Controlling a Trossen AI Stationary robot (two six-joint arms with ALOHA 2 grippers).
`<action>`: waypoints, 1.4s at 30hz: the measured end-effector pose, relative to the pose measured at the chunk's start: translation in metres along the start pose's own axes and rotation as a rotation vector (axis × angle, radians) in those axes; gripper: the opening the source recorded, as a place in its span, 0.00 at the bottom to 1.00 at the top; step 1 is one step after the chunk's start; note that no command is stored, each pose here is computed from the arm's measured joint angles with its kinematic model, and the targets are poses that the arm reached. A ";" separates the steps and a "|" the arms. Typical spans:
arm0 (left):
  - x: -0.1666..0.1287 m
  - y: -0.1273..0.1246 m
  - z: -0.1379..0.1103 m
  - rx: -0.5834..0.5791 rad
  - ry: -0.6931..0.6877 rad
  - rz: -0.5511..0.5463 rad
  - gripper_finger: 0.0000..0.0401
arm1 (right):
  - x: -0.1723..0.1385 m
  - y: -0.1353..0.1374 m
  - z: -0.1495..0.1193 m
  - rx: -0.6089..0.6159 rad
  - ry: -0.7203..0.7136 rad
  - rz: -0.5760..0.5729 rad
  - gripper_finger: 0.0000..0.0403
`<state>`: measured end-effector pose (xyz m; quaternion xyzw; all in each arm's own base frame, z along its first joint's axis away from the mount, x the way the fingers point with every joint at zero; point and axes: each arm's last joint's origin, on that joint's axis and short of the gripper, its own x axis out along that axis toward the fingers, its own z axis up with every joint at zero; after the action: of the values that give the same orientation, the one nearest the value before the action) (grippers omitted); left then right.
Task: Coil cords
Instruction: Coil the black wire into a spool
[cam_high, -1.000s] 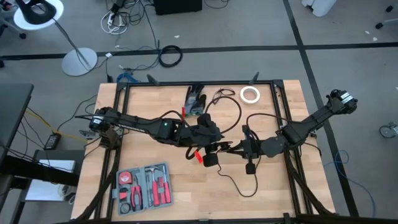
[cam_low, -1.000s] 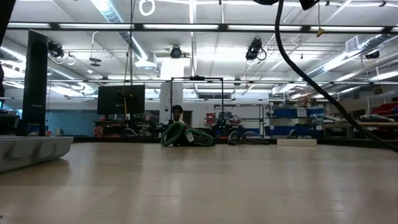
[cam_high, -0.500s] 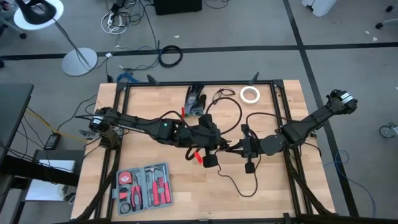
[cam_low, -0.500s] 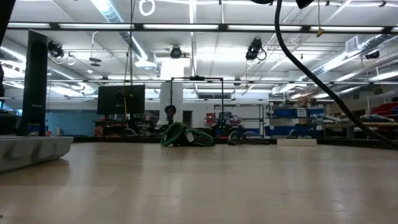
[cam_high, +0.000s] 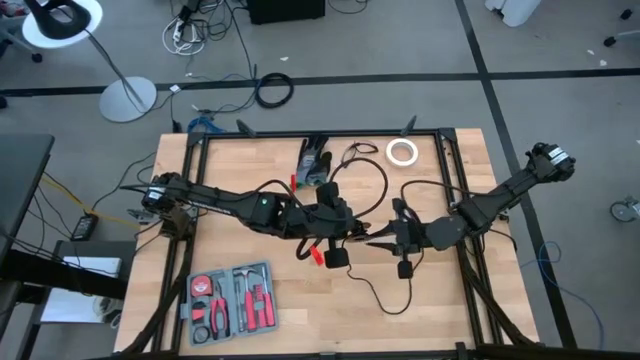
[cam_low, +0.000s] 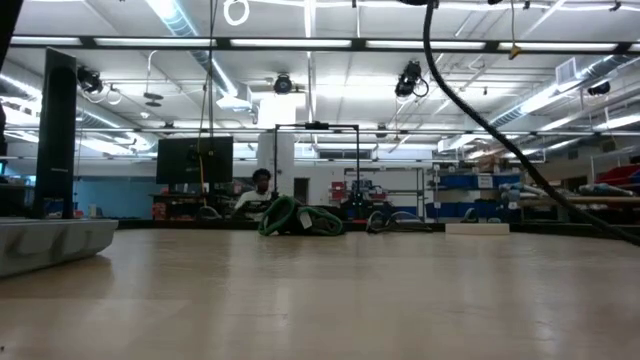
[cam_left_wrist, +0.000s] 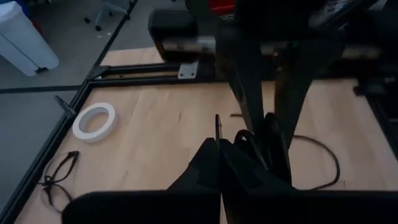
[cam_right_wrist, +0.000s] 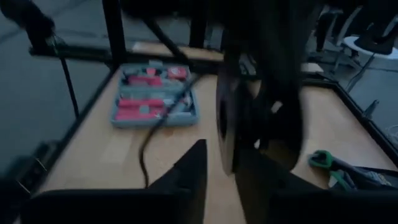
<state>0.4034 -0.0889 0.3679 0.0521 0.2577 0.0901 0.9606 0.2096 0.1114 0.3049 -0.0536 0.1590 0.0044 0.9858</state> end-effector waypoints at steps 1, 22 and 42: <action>0.000 -0.002 -0.002 0.017 0.009 0.004 0.00 | -0.003 0.000 0.002 0.019 -0.011 0.003 0.20; -0.010 -0.011 0.025 0.136 -0.246 0.234 0.00 | -0.014 0.046 -0.036 0.105 0.021 -0.168 0.32; -0.013 -0.016 0.033 0.126 -0.332 0.270 0.00 | 0.033 0.071 -0.065 0.110 -0.072 -0.270 0.30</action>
<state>0.4113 -0.1092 0.4002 0.1602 0.0918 0.1920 0.9639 0.2186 0.1749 0.2263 -0.0202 0.1151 -0.1352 0.9839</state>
